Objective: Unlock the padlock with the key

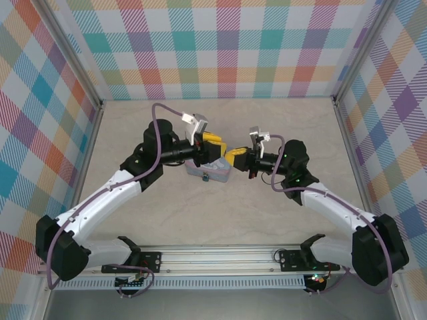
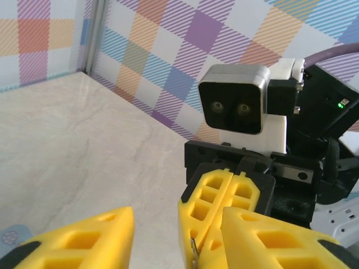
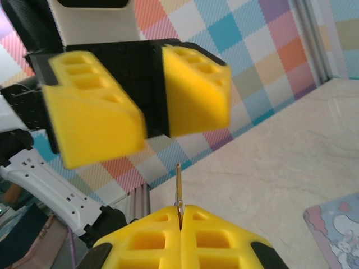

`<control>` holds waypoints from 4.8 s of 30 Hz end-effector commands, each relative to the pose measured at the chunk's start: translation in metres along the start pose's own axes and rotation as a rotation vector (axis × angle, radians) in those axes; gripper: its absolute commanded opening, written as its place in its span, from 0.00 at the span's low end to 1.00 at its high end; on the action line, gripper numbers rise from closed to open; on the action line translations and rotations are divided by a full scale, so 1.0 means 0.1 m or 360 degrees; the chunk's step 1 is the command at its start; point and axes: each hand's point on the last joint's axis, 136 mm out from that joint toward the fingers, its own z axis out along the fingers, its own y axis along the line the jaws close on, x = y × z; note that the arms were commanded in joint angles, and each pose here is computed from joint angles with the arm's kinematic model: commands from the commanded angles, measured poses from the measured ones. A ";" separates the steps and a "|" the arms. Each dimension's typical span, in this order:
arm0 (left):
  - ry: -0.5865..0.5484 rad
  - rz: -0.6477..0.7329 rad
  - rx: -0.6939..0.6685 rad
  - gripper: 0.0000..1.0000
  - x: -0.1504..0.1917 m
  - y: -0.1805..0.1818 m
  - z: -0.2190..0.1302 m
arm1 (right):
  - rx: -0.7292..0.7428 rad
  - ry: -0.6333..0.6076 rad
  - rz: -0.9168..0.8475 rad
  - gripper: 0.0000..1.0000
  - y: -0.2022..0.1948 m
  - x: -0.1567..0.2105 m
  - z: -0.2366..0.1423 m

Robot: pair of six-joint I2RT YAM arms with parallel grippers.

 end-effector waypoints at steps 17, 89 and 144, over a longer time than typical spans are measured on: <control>0.0114 -0.0590 -0.0430 0.95 1.45 0.89 -0.42 | 0.0466 0.0217 0.0621 0.02 -1.18 0.80 0.33; 0.0193 -0.0523 -0.0465 0.86 2.45 1.67 0.06 | 0.0820 0.0613 0.0894 0.03 -1.84 1.63 0.43; 0.0093 -0.0757 -0.0546 0.44 2.32 1.74 0.42 | 0.0823 0.0628 0.0911 0.03 -1.83 1.69 0.44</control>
